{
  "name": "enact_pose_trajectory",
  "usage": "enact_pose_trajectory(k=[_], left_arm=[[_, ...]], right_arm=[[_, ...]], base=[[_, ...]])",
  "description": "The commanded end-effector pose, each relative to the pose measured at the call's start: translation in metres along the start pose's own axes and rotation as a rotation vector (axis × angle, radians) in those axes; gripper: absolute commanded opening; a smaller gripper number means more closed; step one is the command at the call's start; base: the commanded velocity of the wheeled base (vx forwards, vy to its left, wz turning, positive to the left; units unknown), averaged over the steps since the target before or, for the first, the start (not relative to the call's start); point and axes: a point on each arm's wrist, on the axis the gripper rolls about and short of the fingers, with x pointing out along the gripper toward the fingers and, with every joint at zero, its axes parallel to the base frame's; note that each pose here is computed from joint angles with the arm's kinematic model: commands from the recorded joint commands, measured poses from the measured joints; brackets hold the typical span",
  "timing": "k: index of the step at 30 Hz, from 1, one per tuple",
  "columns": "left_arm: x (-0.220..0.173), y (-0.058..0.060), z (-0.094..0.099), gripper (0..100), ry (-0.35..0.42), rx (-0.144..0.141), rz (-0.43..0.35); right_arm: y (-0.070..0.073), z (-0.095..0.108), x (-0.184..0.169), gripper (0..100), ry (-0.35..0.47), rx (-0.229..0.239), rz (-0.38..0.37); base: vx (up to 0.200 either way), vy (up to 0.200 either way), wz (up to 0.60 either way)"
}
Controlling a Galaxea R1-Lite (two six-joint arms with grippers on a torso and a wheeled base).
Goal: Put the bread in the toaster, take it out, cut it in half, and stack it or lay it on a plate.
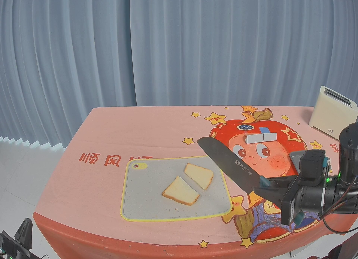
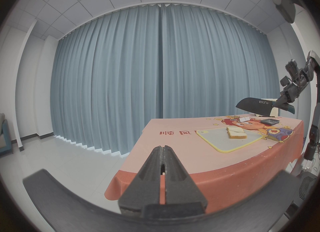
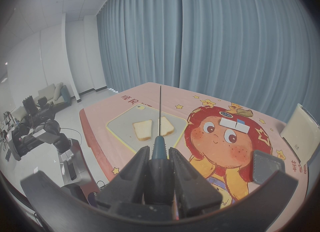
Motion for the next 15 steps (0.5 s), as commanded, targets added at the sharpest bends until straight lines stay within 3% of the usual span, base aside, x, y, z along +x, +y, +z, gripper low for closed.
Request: enact_pose_trajectory(k=[1, 5, 9, 15], left_arm=[[-0.0024, -0.0006, -0.0058, 0, -0.032, 0.004, -0.018], [-0.0024, -0.0006, -0.0063, 0, -0.028, -0.002, -0.015], [-0.0024, -0.0006, -0.0065, 0, -0.026, -0.002, -0.014], [-0.0024, -0.0006, -0.0065, 0, -0.026, -0.002, -0.014]], right_arm=[[0.0, -0.0119, 0.0083, 0, -0.015, 0.003, -0.008], [0.0019, -0.0104, 0.0141, 0, -0.082, 0.015, -0.038], [0.0007, -0.0108, 0.0135, 0, -0.129, 0.025, -0.129], [-0.0009, -0.0058, 0.007, 0, -0.16, 0.035, -0.144]], base=[[0.0, 0.0, 0.0], [0.0, 0.0, 0.0], [0.0, 0.0, 0.0], [0.0, 0.0, 0.0]])
